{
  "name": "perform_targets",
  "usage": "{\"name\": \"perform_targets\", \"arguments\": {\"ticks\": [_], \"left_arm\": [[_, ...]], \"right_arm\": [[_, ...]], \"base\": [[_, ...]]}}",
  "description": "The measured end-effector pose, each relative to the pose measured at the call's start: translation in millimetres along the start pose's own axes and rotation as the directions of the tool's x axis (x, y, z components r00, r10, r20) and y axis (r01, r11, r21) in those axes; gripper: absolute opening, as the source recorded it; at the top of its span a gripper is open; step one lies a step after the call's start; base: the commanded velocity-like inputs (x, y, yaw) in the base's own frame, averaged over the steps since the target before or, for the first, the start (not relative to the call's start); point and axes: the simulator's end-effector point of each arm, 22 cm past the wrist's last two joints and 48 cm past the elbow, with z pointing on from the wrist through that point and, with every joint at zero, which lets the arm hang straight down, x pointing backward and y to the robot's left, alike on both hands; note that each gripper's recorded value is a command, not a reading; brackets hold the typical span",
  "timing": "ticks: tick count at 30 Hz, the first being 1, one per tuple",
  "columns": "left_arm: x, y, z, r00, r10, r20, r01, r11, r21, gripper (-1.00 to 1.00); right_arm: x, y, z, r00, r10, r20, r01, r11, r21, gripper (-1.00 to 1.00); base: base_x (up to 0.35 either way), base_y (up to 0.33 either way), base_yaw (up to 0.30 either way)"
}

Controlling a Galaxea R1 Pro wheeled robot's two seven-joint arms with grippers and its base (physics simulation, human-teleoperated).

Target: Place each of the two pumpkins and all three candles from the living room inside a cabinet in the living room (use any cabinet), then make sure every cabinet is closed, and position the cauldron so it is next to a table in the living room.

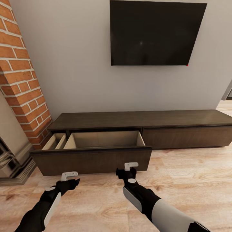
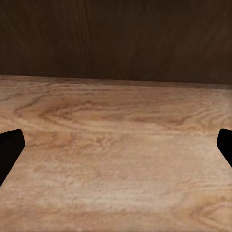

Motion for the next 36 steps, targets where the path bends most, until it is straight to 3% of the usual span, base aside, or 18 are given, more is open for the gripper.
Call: {"name": "perform_targets", "arguments": {"ticks": [2,3,4,9,13,22,26,31,36], "left_arm": [[3,1,1.1,1.0,0.0,0.0,0.0,1.0,-0.002,1.0],[-30,7,1.4,0.977,0.004,0.213,-0.001,1.0,-0.015,1.0],[-35,8,0.5,0.971,0.005,0.24,-0.002,1.0,-0.016,1.0],[-38,9,-0.2,0.965,0.007,0.261,-0.002,1.0,-0.018,1.0],[-43,10,-1.7,0.952,0.004,0.306,0.003,1.0,-0.021,1.0],[-38,12,-0.4,0.951,0.005,0.31,0.003,1.0,-0.024,1.0],[-42,12,-1.9,0.944,0.002,0.33,0.006,1.0,-0.025,1.0],[-56,14,-7.8,0.918,-0.002,0.397,0.013,1.0,-0.026,1.0],[-58,16,-9.3,0.912,0.0,0.41,0.015,0.999,-0.034,1.0]], "right_arm": [[-2,-4,0.8,1.0,-0.009,0.012,0.009,1.0,0.006,1.0],[-61,-2,-7.7,0.959,-0.033,0.28,0.035,0.999,0.0,1.0],[-65,-4,-8.9,0.953,-0.024,0.303,0.025,1.0,0.001,1.0],[-74,-16,-10.3,0.937,-0.011,0.35,0.008,1.0,0.01,1.0],[-78,-23,-11.7,0.925,-0.001,0.379,-0.005,1.0,0.014,1.0],[-80,-25,-12.4,0.921,0.003,0.391,-0.01,1.0,0.016,1.0],[-79,-26,-12.1,0.921,-0.001,0.389,-0.007,1.0,0.018,1.0],[-63,-35,-6.6,0.933,-0.024,0.36,0.009,0.999,0.044,1.0],[-47,-44,-1.8,0.943,-0.053,0.329,0.035,0.998,0.061,1.0]], "base": [[0.0,0.0,0.0],[0.0,0.0,0.0],[0.0,0.0,0.0],[0.0,0.0,0.0],[0.0,0.0,0.0],[0.0,0.0,0.0],[0.0,0.0,0.0],[0.0,0.0,0.0],[0.0,0.0,0.0]]}}
